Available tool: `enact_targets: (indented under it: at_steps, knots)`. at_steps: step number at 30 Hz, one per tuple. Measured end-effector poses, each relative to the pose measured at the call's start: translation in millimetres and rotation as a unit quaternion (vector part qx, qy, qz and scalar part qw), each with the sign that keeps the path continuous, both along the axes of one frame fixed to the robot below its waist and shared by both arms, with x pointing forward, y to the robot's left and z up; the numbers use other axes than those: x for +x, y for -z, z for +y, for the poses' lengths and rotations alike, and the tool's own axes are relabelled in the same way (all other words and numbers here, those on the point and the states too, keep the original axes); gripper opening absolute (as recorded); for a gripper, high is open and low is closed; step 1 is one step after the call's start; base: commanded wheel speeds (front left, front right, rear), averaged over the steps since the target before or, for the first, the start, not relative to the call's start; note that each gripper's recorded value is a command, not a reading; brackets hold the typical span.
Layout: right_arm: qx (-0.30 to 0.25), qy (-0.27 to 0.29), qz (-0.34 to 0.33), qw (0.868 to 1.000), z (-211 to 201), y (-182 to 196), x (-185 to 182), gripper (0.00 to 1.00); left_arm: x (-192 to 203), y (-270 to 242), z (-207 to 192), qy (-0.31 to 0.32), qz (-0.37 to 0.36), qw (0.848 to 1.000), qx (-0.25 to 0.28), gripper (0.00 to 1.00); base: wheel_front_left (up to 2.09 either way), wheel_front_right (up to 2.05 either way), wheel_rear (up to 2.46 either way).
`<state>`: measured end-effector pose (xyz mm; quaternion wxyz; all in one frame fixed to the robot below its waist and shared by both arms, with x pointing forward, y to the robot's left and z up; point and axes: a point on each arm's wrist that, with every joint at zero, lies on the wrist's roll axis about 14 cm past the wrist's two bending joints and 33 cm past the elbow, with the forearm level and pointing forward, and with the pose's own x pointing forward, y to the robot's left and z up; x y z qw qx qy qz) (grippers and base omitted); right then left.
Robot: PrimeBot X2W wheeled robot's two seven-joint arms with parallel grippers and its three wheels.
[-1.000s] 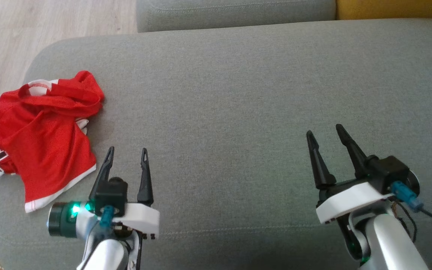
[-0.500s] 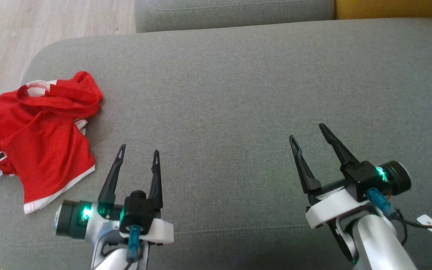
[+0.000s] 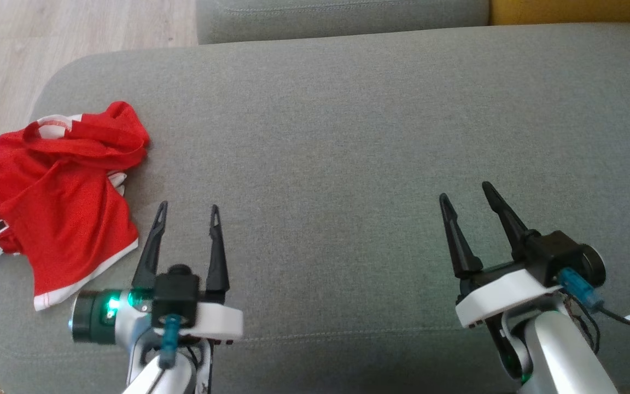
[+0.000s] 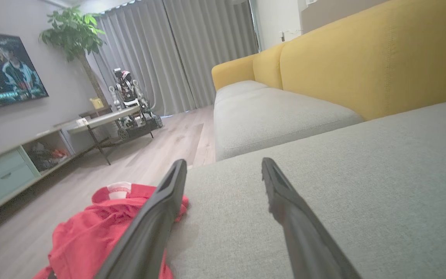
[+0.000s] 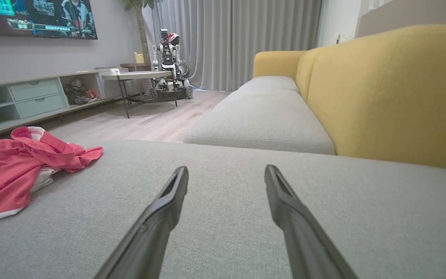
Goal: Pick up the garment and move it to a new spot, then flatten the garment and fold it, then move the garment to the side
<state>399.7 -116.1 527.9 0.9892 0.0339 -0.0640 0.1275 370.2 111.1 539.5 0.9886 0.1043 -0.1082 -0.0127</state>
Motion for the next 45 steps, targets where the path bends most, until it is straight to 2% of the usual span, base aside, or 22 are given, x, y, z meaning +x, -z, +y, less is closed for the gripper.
enact_targets:
  at_steps: [3,11,31,39,45]
  knots:
    - [0.017,0.007,0.013,1.000,-4.0,6.0,0.1,1.00,0.9,6.1,7.3,-0.013,0.022,0.999,-0.043,1.00,0.00,0.00,0.00]
    - [0.018,0.015,0.025,0.999,-9.2,13.8,0.5,1.00,3.2,17.7,11.8,-0.005,0.049,0.995,-0.082,1.00,0.00,0.00,0.00]
    - [0.020,0.021,0.027,0.999,-13.6,15.1,1.9,1.00,5.8,27.8,11.7,0.009,0.064,0.995,-0.082,1.00,0.00,0.00,0.00]
    - [0.022,-0.013,0.020,0.999,11.0,10.2,6.8,1.00,0.0,28.5,33.8,-0.028,0.063,0.994,-0.088,1.00,0.00,0.00,0.00]
    - [0.024,-0.063,0.020,0.998,46.6,9.2,10.1,1.00,-13.6,25.8,63.4,-0.073,0.055,0.992,-0.092,1.00,0.00,0.00,0.00]
